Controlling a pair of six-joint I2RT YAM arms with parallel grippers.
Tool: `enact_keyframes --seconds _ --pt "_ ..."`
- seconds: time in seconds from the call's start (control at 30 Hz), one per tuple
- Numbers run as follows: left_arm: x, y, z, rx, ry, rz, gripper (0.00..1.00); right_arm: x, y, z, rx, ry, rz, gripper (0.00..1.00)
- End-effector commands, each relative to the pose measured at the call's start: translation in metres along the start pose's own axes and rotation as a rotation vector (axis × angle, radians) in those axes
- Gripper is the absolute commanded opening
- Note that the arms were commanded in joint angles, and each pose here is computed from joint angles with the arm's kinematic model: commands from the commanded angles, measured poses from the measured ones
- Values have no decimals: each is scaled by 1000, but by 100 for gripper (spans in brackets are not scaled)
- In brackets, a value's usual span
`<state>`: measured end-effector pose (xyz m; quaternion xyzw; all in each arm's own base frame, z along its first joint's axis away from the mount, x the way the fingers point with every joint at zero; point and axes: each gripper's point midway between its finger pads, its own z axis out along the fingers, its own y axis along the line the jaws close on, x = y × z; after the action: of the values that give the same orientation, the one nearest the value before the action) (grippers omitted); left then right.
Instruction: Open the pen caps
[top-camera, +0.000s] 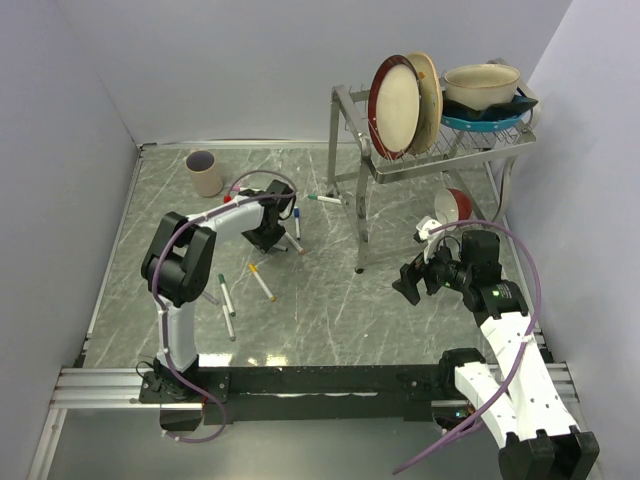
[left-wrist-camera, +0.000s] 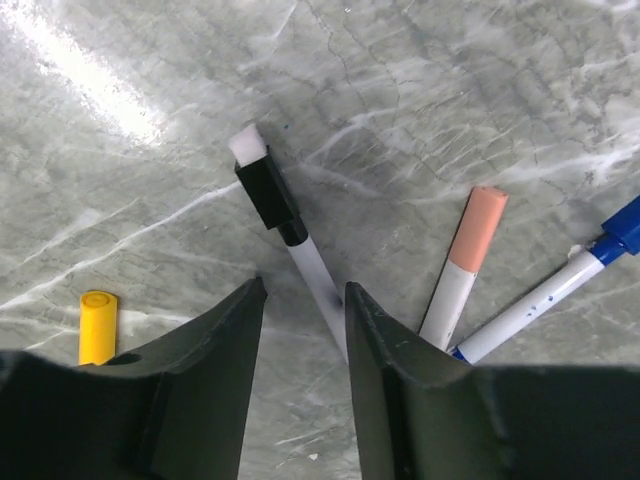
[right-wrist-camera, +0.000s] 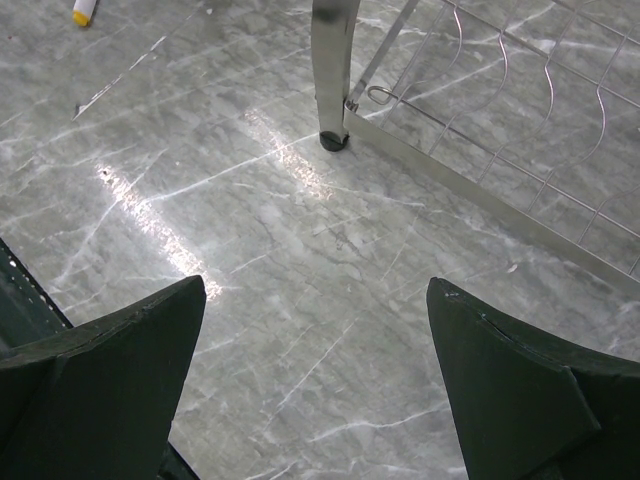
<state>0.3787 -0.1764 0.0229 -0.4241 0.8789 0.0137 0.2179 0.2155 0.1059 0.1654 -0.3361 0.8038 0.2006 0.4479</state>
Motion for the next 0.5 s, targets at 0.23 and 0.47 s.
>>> enact_keyframes --seconds 0.23,0.47 --pt "5 14 6 -94 24 87 33 -24 0 -6 8 -67 -57 100" --pt "-5 6 -15 39 -4 112 27 -25 4 -8 -14 -70 -65 100"
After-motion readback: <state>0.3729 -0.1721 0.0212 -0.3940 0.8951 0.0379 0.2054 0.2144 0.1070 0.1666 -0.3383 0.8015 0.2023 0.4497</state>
